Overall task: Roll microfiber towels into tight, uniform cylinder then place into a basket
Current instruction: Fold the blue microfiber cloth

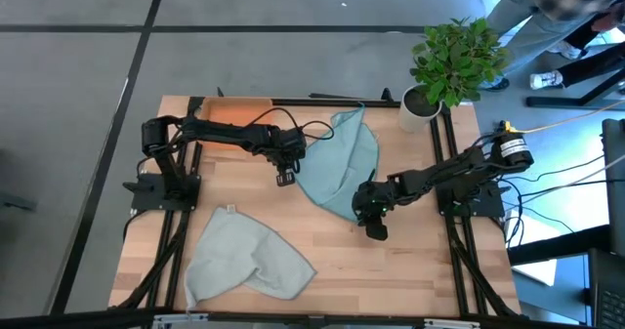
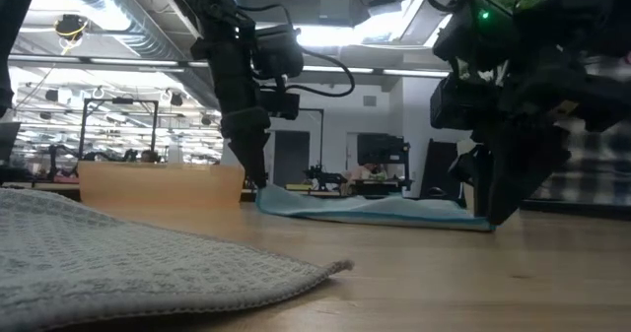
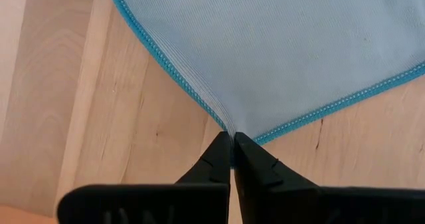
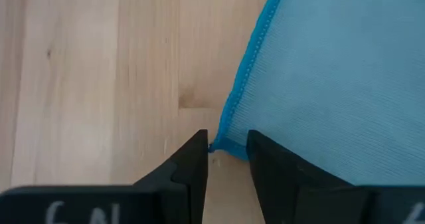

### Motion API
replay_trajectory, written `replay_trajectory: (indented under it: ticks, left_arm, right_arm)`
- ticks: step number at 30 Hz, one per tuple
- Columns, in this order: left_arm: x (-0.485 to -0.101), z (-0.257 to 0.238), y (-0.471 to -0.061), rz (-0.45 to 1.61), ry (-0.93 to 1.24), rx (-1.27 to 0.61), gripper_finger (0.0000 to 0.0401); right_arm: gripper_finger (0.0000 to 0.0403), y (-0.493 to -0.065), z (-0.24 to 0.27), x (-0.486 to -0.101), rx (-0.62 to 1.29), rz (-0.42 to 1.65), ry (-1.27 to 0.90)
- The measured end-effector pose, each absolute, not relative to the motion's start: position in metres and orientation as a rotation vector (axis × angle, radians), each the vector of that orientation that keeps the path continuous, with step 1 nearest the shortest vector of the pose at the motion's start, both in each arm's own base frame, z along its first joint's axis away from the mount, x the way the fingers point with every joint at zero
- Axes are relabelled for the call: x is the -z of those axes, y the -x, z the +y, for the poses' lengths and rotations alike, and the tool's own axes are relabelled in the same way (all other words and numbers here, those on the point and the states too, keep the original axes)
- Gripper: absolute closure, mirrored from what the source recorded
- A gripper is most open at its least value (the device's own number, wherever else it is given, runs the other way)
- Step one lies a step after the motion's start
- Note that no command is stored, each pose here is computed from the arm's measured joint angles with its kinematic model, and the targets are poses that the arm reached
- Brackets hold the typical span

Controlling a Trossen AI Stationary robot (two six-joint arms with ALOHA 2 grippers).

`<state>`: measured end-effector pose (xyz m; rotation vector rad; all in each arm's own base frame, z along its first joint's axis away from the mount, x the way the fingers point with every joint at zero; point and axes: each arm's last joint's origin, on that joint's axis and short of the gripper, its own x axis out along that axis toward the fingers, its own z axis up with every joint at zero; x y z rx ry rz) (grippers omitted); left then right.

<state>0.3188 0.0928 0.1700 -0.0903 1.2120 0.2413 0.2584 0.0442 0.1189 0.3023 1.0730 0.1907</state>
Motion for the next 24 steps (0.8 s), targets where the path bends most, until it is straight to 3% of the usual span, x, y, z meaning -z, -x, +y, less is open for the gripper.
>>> replay_trajectory:
  ticks: [4, 10, 24]
  left_arm:
    - [-0.1701, 0.0928, -0.3189, 1.212, 0.090, -0.241, 0.0401]
    - [-0.1702, 0.0928, -0.3189, 1.212, 0.090, -0.241, 0.0401]
    - [-0.1702, 0.0952, -0.3177, 1.228, 0.037, -0.318, 0.0401]
  right_arm:
    - [0.0311, -0.2599, 0.0441, -0.1164, -0.174, 1.074, -0.293]
    - [0.0390, -0.2599, 0.0432, -0.1157, -0.148, 1.074, -0.290]
    - [0.0400, -0.2579, 0.0450, -0.1221, 0.038, 1.063, -0.199]
